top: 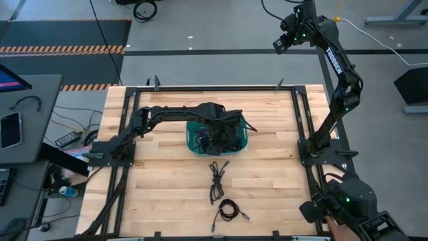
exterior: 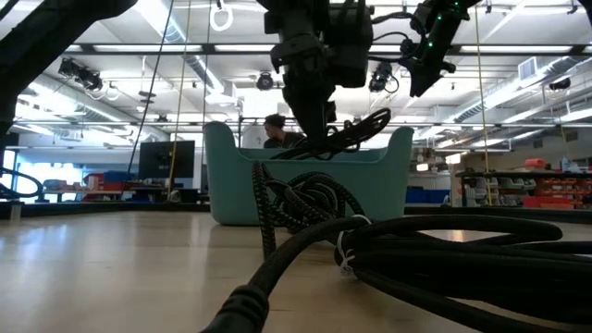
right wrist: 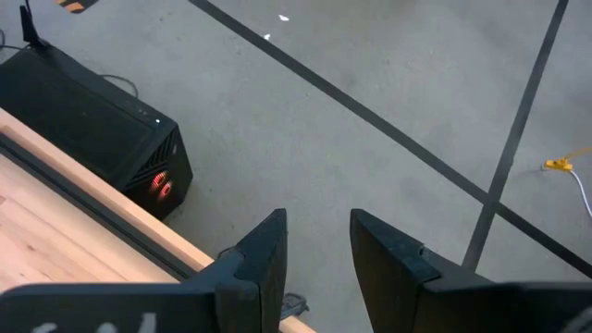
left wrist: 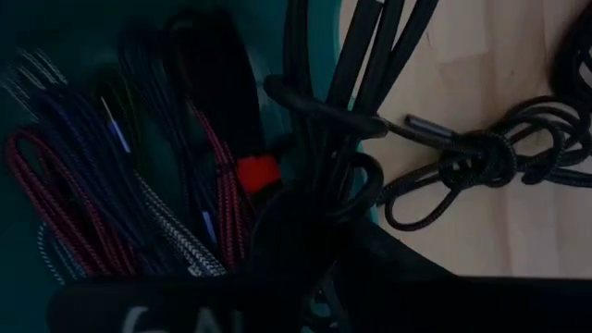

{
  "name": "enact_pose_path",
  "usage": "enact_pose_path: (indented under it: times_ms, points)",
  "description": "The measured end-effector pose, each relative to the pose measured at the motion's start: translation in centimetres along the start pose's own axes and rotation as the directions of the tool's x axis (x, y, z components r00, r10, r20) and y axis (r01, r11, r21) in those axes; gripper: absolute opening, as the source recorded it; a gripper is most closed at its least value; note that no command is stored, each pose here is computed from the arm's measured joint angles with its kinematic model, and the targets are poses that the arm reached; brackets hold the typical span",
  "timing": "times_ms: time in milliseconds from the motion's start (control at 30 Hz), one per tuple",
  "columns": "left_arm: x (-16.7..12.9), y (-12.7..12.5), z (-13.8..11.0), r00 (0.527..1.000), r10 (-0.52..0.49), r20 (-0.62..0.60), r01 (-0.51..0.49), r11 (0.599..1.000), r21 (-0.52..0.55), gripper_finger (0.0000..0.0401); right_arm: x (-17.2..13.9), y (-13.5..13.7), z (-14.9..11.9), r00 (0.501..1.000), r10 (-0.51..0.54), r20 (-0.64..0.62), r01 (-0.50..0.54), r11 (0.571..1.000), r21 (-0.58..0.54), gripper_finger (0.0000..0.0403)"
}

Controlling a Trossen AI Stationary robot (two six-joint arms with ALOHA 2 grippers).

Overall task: Pick and place USB-C Cables
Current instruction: Put the left black charger cable into the light blue bin, then put the bottom black charger cable into the light blue bin

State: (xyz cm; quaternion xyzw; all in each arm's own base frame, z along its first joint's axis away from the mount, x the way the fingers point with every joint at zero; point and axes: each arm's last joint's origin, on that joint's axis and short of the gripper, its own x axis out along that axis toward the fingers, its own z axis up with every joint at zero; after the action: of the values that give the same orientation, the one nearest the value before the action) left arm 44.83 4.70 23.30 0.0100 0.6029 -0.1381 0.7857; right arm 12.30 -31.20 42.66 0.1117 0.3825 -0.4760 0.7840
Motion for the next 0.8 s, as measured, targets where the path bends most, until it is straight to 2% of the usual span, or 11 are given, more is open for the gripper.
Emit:
enact_pose_path:
  times_ms: [267,467,567,667,800]
  points:
    - [0.07,0.09,0.09,1.000,0.004,0.008,-0.004,1.000,-0.006,0.0051,-0.01,0.00,0.00,1.000,0.001,0.000,-0.001,1.000,0.000,0.0126]
    - [0.06,0.20,0.31,0.999,0.023,0.028,-0.023,1.000,-0.001,0.0155,-0.01,0.00,0.00,1.000,0.002,0.000,-0.002,1.000,-0.001,0.0126]
    - [0.05,0.34,0.27,0.998,0.066,0.015,-0.066,0.998,-0.002,0.0186,-0.01,0.00,0.00,1.000,0.002,0.000,-0.002,1.000,-0.001,0.0126]
    - [0.00,0.58,0.19,0.997,0.075,0.013,-0.075,0.997,-0.008,0.0191,-0.01,0.00,0.00,1.000,0.001,0.000,-0.001,1.000,-0.001,0.0126]
    - [-0.08,0.89,0.09,0.997,0.080,0.013,-0.080,0.997,-0.020,0.0177,-0.02,0.00,0.01,1.000,0.001,0.001,-0.001,1.000,-0.001,0.0126]
